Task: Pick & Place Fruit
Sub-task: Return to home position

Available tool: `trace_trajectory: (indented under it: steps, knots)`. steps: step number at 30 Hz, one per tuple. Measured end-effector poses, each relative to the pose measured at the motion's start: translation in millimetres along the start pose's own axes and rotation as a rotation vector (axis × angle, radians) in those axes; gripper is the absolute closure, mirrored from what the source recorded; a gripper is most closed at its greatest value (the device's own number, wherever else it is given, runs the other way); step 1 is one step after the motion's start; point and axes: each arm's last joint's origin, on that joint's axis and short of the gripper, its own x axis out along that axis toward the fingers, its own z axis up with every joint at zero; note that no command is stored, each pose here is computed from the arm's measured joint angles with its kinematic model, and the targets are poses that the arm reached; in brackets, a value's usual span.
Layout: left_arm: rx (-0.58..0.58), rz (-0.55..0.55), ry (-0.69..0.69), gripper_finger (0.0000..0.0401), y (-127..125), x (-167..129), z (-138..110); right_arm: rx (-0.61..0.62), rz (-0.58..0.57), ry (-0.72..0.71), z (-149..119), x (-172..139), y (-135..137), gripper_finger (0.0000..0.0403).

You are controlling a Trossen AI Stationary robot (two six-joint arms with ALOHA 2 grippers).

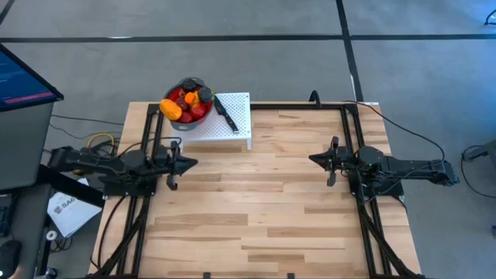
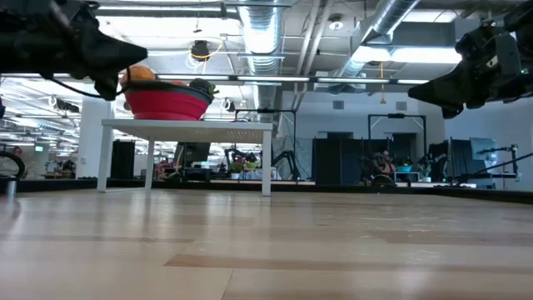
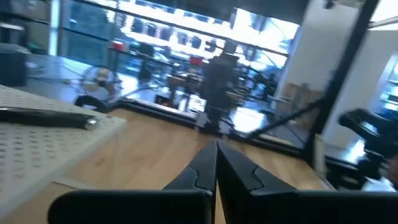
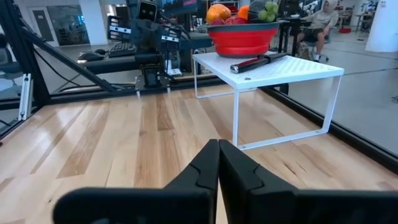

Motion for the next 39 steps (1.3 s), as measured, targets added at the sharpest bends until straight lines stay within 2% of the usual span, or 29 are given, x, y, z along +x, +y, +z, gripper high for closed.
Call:
trace_trajectory:
  steps: [6, 9, 11, 18, 39]
  knots:
    - [0.03, -0.086, 0.127, 0.04, 4, -17, -10, 0.018, 0.001, 0.0, 0, 0, 0, 0.0401]
    - [0.085, -0.178, 0.109, 0.04, 1, -19, -6, 0.026, 0.001, 0.001, 0, 0, 0, 0.04]
    - [0.125, -0.192, 0.125, 0.04, 2, -19, -8, 0.038, 0.001, 0.001, 0, 0, 0, 0.0399]
    - [0.23, -0.187, 0.174, 0.04, 3, -16, -14, 0.04, 0.009, 0.009, -1, 0, 0, 0.0401]
    - [0.217, -0.152, 0.317, 0.0395, 5, -9, -28, 0.032, 0.008, 0.022, -2, 1, 0, 0.0397]
